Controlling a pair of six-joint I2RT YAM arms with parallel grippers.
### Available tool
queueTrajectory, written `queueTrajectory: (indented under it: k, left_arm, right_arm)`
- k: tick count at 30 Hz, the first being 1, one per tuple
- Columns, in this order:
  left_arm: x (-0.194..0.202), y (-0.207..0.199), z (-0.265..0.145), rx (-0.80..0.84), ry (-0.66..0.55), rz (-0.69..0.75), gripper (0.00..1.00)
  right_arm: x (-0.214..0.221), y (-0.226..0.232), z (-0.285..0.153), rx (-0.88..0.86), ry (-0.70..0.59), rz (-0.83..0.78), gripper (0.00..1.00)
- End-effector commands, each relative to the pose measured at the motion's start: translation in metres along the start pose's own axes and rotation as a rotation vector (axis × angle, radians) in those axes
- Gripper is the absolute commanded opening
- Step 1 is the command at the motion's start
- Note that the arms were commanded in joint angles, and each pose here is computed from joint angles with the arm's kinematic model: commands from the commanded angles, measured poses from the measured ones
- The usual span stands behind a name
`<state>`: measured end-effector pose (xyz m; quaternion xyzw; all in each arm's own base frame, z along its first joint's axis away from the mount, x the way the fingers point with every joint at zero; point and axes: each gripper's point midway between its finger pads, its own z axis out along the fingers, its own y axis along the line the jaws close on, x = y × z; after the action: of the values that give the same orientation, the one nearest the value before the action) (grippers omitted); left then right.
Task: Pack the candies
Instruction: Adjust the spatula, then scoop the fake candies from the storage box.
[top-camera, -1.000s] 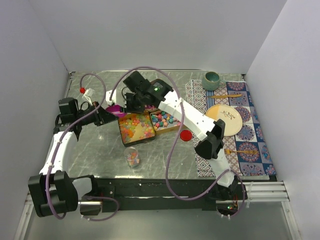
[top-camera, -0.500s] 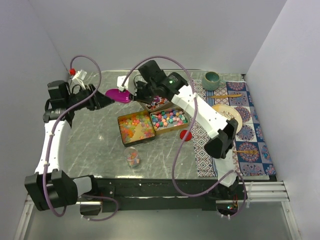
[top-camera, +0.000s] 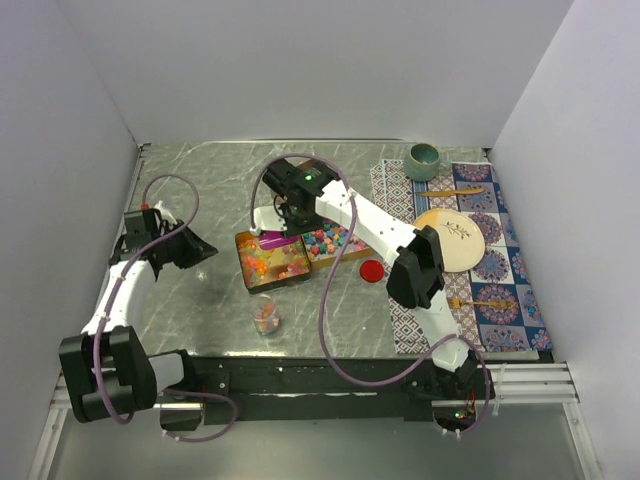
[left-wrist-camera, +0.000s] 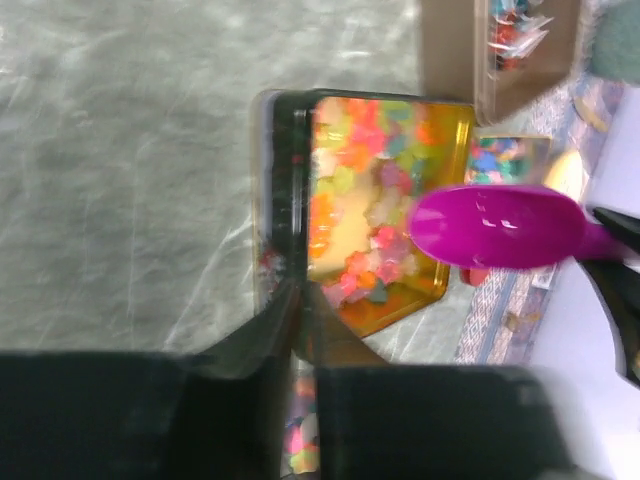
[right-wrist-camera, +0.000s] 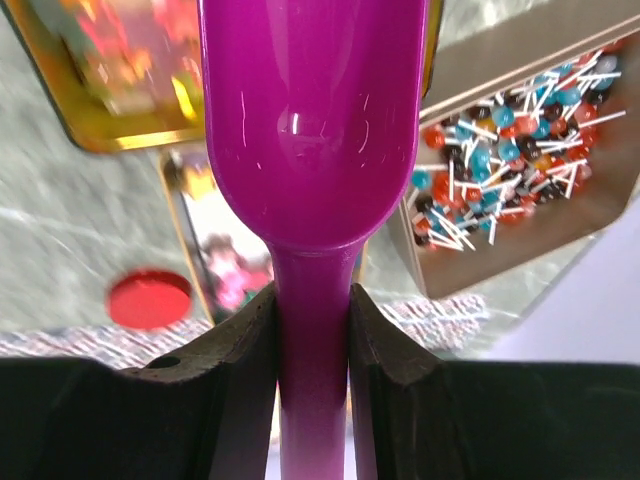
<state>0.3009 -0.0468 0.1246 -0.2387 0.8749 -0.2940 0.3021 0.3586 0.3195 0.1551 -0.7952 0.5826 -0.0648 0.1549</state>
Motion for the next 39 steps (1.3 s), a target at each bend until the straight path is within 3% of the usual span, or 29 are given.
queueTrajectory:
  k: [1, 5, 14, 24, 28, 31, 33, 35, 37, 39]
  left_arm:
    - [-0.002, -0.064, -0.009, 0.331, 0.029, 0.074, 0.03]
    - [-0.003, -0.103, -0.014, 0.507, 0.041, 0.171, 0.01]
    - [0.001, -0.109, 0.014, 0.526, 0.095, 0.155, 0.01]
    - [-0.016, -0.096, 0.044, 0.468, 0.160, 0.121, 0.01]
    - [-0.044, -0.119, 0.004, 0.594, 0.129, 0.140, 0.01]
    - [-0.072, -0.121, -0.031, 0.593, 0.075, 0.181, 0.01]
    - [-0.085, -0.113, -0.050, 0.568, 0.052, 0.173, 0.16]
    - [-0.092, -0.102, -0.056, 0.503, 0.003, 0.225, 0.23]
    - [-0.087, -0.077, -0.053, 0.393, 0.001, 0.169, 0.20]
    - [-0.080, -0.036, -0.037, 0.243, -0.005, 0.064, 0.03]
  right_arm:
    - [0.015, -0.021, -0.026, 0.092, 0.094, -0.161, 0.00]
    - [-0.002, -0.037, -0.030, 0.133, 0.037, -0.128, 0.00]
    - [-0.060, -0.034, -0.044, 0.194, -0.139, -0.149, 0.00]
    - [-0.113, -0.040, -0.151, 0.316, -0.583, -0.030, 0.00]
    - [-0.094, -0.031, -0.130, 0.269, -0.485, -0.026, 0.00]
    - [-0.071, -0.028, -0.108, 0.220, -0.399, 0.001, 0.00]
    - [-0.059, -0.029, -0.099, 0.208, -0.359, -0.012, 0.00]
    - [-0.047, -0.026, -0.088, 0.195, -0.296, -0.044, 0.00]
    - [-0.038, -0.022, -0.079, 0.174, -0.248, -0.078, 0.00]
    - [-0.029, -0.023, -0.069, 0.167, -0.187, -0.132, 0.00]
